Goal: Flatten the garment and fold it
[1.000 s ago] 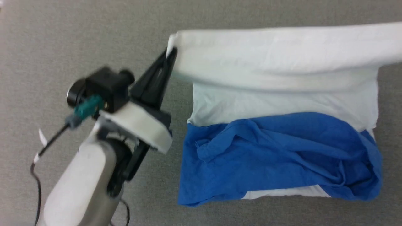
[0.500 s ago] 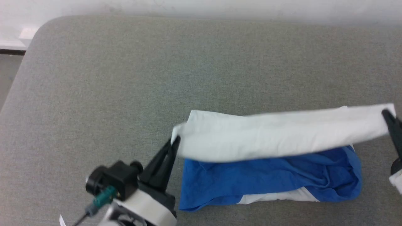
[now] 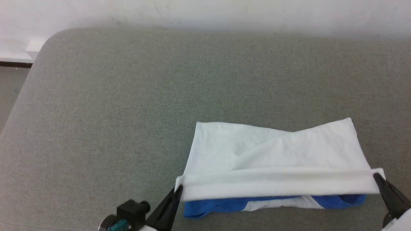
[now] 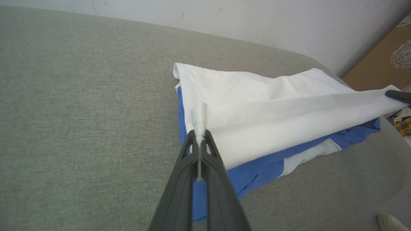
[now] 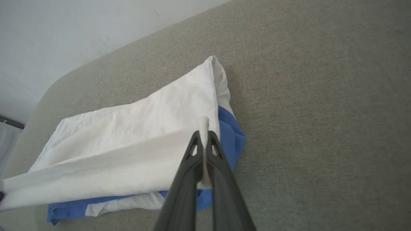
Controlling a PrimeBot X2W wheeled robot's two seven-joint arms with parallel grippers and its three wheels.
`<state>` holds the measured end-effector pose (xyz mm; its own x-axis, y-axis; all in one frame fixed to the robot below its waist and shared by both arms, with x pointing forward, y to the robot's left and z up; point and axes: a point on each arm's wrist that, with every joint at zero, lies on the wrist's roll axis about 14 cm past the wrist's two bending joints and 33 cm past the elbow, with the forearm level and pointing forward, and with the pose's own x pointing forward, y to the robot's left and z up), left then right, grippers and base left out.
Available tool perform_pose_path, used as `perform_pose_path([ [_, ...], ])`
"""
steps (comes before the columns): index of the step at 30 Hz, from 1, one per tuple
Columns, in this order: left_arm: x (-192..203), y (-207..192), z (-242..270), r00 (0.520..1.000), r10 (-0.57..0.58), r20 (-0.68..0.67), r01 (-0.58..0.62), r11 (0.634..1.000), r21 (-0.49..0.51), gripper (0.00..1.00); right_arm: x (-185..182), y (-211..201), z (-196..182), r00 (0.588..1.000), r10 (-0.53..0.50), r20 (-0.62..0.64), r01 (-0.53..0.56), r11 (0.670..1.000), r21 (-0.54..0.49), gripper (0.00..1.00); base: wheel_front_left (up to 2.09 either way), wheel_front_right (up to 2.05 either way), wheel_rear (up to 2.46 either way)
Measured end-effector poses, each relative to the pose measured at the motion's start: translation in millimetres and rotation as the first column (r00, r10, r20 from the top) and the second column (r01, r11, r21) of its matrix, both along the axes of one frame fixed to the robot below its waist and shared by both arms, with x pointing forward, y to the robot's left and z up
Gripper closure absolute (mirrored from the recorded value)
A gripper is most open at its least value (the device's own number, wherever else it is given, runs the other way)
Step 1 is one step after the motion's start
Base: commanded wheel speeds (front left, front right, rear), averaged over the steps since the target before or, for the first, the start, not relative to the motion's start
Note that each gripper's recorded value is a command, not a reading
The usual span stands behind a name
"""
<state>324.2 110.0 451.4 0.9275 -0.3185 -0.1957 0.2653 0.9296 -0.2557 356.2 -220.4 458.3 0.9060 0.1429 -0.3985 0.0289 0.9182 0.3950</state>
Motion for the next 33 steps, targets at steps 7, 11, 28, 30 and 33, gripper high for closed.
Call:
perform_pose_path([
  [7,-20,12,-14,0.997,0.033,-0.064,-0.034,0.999,-0.015,0.51,-19,-9,-7,0.999,-0.036,-0.031,0.035,0.999,-0.022,0.73,0.0,0.0,0.0],
  [11,-21,12,-13,0.998,0.036,-0.058,-0.038,0.999,-0.019,0.0,-23,-6,-5,0.999,-0.035,-0.023,0.034,0.999,-0.027,0.0,0.0,0.0,0.0],
  [28,7,49,76,0.929,0.242,0.281,-0.243,0.97,-0.031,0.0,-11,-16,21,0.999,-0.036,0.037,0.039,0.995,-0.095,0.0,0.0,0.0,0.0],
  [30,9,51,88,0.909,0.262,0.325,-0.27,0.963,-0.02,0.0,-5,-15,18,0.999,-0.032,0.019,0.034,0.993,-0.111,0.0,0.0,0.0,0.0],
  [33,10,51,93,0.896,0.272,0.352,-0.291,0.957,0.0,0.0,8,-13,11,1.0,-0.013,-0.018,0.01,0.989,-0.151,0.0,0.0,0.0,0.0],
])
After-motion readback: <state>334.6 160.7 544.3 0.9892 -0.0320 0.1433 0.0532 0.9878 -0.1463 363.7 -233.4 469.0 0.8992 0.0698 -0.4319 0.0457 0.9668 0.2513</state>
